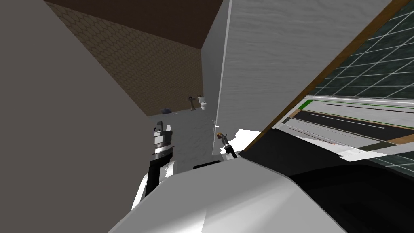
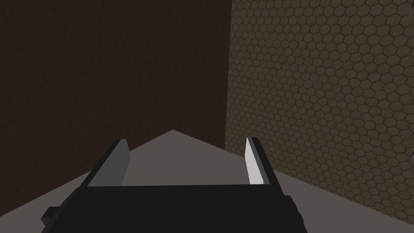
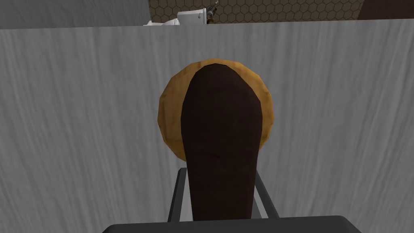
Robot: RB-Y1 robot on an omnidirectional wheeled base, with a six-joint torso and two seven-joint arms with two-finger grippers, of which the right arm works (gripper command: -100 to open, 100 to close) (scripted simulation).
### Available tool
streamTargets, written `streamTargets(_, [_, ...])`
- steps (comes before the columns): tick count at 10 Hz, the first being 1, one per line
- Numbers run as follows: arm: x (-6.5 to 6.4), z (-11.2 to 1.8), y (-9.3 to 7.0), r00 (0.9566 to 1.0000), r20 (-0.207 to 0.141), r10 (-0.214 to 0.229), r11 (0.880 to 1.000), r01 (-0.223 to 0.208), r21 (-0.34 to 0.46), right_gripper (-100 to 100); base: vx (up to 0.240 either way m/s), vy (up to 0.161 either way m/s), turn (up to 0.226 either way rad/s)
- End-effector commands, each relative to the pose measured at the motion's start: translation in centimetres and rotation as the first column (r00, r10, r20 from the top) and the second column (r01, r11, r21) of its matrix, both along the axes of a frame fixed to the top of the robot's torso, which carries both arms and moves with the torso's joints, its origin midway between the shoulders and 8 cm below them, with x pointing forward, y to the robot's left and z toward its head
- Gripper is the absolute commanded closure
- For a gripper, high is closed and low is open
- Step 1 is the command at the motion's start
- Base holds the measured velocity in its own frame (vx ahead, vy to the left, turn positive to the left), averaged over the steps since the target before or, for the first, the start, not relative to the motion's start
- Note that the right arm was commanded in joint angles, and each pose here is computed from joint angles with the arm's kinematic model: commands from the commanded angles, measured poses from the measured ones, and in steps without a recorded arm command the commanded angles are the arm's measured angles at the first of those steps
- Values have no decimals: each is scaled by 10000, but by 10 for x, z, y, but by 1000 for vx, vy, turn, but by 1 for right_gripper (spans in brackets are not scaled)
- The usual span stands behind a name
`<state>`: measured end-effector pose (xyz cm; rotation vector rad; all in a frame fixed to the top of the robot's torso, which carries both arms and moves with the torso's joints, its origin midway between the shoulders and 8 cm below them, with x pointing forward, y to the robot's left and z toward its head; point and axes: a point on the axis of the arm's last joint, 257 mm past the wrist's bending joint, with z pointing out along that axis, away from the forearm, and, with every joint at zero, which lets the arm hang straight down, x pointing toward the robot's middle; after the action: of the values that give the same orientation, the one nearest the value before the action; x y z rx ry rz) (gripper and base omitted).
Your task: Push the door open
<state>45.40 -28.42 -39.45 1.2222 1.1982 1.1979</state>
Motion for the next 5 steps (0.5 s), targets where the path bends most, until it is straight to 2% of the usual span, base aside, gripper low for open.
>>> streamTargets(1, [3,4,-18,9992,85,-380,9993,380,-66,100,118,101,-69])
streamTargets(2, [3,4,-26,9983,82,-580,9983,581,-65,100,182,98,-87])
streamTargets(3, [3,4,-26,9983,82,-580,9983,581,-65,100,139,64,-45])
streamTargets(5, [3,4,-43,9946,71,-1037,9946,1037,-59,100,176,123,-83])
